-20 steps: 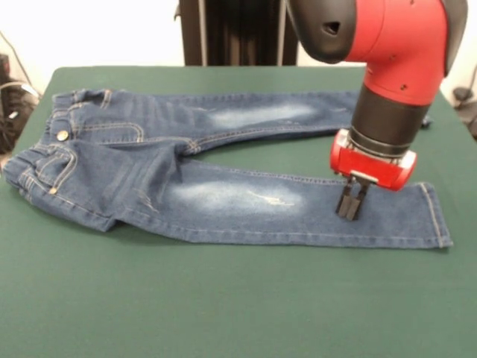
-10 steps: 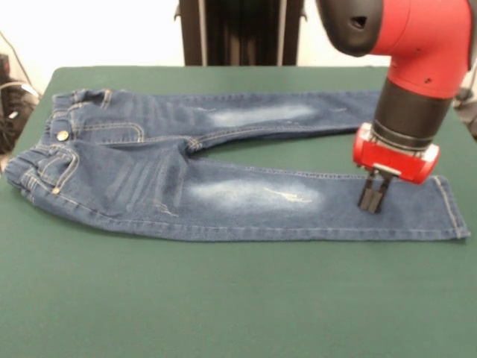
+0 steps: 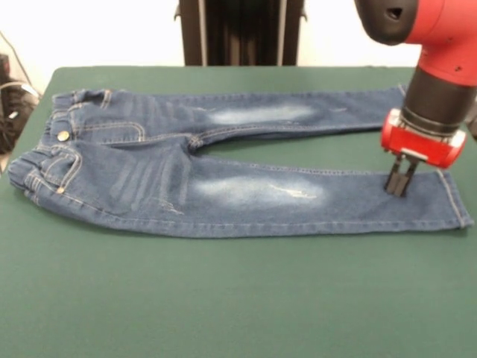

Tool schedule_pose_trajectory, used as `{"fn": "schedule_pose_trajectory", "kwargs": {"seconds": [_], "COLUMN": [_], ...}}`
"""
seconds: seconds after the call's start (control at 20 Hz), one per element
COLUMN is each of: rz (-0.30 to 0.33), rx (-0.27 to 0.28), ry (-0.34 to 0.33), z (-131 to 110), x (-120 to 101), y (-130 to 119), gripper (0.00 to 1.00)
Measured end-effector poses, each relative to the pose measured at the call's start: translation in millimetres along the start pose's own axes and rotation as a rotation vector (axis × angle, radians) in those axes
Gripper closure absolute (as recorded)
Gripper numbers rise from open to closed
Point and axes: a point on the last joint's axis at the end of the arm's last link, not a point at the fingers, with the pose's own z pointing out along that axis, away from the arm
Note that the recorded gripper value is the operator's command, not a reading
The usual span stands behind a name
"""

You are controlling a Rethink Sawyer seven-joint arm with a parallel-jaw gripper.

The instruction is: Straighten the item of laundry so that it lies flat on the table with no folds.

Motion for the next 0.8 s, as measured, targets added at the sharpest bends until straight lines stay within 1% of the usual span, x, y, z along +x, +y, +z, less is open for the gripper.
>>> {"fn": "schedule_pose_trajectory", "kwargs": {"seconds": [0.3,0.5,0.8], "rz": [0.034,0.064,0.082], "rx": [0.010,0.006,0.007], "ry": [0.022,0.028,0.021], "z": [-3.0,-3.7,-3.8], "x": [13.5,15.6,17.3], "y": [1.1,1.2,2.2], "gripper": [1.00,1.00,1.00]}}
